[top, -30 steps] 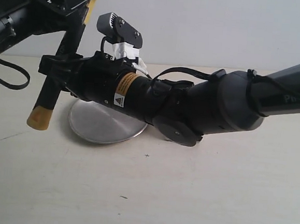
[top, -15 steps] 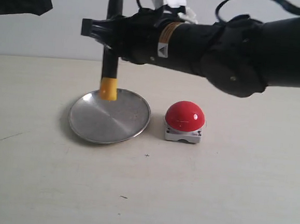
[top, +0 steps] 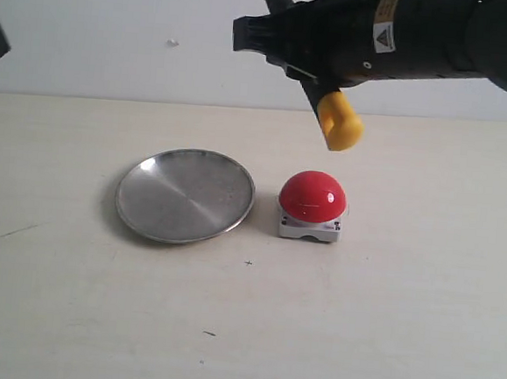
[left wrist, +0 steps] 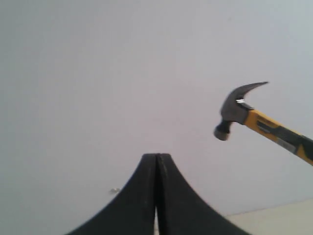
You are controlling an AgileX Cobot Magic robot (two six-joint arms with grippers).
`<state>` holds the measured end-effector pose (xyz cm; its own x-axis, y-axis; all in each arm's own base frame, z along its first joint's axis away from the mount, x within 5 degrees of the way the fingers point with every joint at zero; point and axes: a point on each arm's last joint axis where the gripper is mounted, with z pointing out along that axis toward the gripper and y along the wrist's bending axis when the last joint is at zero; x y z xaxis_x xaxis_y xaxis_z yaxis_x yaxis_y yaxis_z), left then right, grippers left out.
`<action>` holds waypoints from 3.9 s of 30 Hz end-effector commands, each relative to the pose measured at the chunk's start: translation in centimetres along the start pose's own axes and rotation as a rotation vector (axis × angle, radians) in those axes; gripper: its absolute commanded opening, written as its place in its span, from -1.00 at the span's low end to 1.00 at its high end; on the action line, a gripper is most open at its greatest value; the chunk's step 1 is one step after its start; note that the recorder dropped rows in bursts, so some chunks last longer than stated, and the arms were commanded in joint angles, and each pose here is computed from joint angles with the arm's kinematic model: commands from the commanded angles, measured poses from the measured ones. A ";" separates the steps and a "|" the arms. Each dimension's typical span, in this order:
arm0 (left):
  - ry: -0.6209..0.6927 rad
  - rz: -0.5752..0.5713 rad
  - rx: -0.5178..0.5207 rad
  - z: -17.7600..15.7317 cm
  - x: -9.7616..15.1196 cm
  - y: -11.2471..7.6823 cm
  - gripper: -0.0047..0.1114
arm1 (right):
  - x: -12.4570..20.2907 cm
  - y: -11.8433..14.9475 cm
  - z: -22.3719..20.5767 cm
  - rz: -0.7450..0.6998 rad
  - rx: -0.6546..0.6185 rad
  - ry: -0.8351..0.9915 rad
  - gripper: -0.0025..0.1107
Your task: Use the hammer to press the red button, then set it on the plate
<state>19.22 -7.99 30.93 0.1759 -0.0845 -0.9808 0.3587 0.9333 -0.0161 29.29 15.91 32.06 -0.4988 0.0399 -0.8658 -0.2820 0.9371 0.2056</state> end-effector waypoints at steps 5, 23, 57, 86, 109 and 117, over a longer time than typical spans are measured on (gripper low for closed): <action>-0.115 -0.082 -0.111 -8.7 2.1 1.5 -0.92 | 1.2 -0.7 -4.6 -0.055 -0.040 -0.067 -0.96; -0.053 -0.002 -0.104 -15.8 -0.2 1.3 -0.92 | 4.3 -2.5 -12.4 0.012 -0.078 -0.163 -0.96; 0.172 -0.159 -0.211 -16.5 7.1 1.9 -0.92 | 12.1 -4.8 -6.3 -0.048 -0.002 0.126 -0.96; 0.172 -0.159 -0.211 -16.5 7.1 1.9 -0.92 | 9.2 -6.1 -2.0 -0.089 0.102 0.169 -0.96; 0.172 -0.159 -0.211 -16.5 7.1 1.9 -0.92 | 9.4 -5.0 -5.3 -0.018 -0.058 -0.008 -0.96; 0.172 -0.159 -0.211 -16.5 7.1 1.9 -0.92 | 7.9 -2.7 -3.9 0.181 -0.350 -0.203 -0.96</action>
<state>6.08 -1.11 20.80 -0.0333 -0.1920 -0.9808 0.1694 0.9661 -0.1949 22.10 11.11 25.00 -0.4799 0.1701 -0.8607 -0.3805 0.8436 0.3789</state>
